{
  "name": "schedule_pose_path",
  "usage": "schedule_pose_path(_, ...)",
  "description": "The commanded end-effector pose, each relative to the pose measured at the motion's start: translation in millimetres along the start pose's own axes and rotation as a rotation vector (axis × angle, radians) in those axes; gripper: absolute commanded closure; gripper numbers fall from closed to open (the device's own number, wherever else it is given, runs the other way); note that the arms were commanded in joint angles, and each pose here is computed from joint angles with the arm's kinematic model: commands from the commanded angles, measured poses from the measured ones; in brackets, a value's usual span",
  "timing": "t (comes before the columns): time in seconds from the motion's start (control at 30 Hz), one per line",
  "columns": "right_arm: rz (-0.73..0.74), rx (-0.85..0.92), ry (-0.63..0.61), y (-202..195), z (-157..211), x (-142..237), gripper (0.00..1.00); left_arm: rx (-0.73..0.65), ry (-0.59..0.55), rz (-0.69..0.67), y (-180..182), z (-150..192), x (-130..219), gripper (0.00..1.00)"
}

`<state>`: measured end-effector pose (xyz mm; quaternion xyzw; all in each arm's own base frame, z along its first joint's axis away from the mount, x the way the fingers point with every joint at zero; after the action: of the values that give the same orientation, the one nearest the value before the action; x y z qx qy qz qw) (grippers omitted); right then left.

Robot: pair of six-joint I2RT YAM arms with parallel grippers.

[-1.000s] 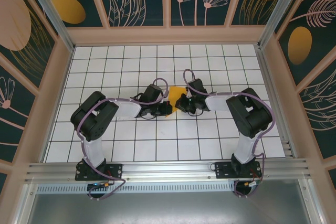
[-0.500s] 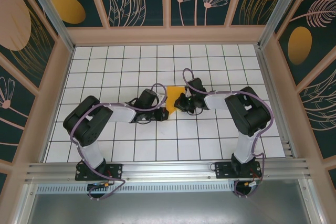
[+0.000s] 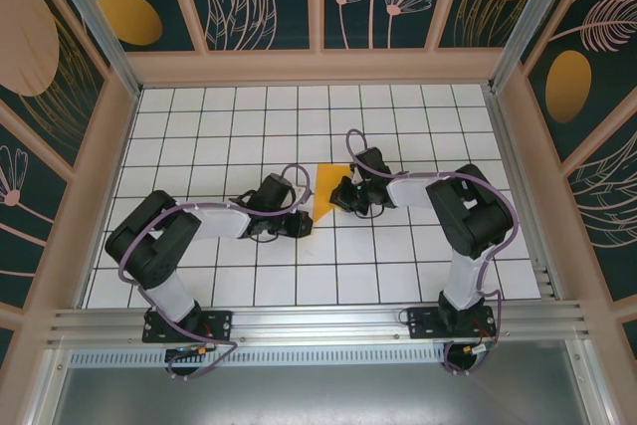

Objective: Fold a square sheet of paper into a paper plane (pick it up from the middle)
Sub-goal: Third fold the triangle at the center of the table, then fourth fold the wing at the center of the table.

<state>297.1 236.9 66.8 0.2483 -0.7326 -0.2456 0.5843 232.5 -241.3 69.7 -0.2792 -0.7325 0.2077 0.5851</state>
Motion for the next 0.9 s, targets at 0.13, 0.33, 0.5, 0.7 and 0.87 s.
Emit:
schedule_pose_path(0.13,0.024,0.025,-0.043,19.6,-13.3,21.5,0.97,0.035,-0.17,0.089,-44.1,-40.0,27.3,0.98)
schedule_pose_path(0.33,0.021,-0.02,-0.184,25.2,-29.3,59.6,0.68,0.138,-0.255,0.057,-44.1,-60.2,20.1,0.94)
schedule_pose_path(0.5,0.044,-0.115,-0.245,-4.0,-23.1,78.2,0.55,0.187,-0.233,0.068,-44.7,-70.2,2.6,0.91)
schedule_pose_path(0.7,0.044,-0.136,-0.218,-18.4,-17.0,74.3,0.52,0.225,-0.258,0.004,-38.8,-82.2,-10.8,0.95)
schedule_pose_path(0.87,0.021,-0.138,-0.182,-19.5,-15.9,64.4,0.52,0.244,-0.274,-0.07,-29.4,-88.7,-21.3,0.99)
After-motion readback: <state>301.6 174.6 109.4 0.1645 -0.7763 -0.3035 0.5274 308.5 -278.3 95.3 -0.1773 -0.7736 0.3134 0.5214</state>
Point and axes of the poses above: each hand's point on the last joint's axis, 136 mm out from that joint toward the fingers, its own x axis back along the fingers, its own y axis along the line the jaws close on, z = x × y, the point moved 7 cm from there along x, back along the fingers, and after that the axes turned 13 degrees about x, right-handed, at the moved point
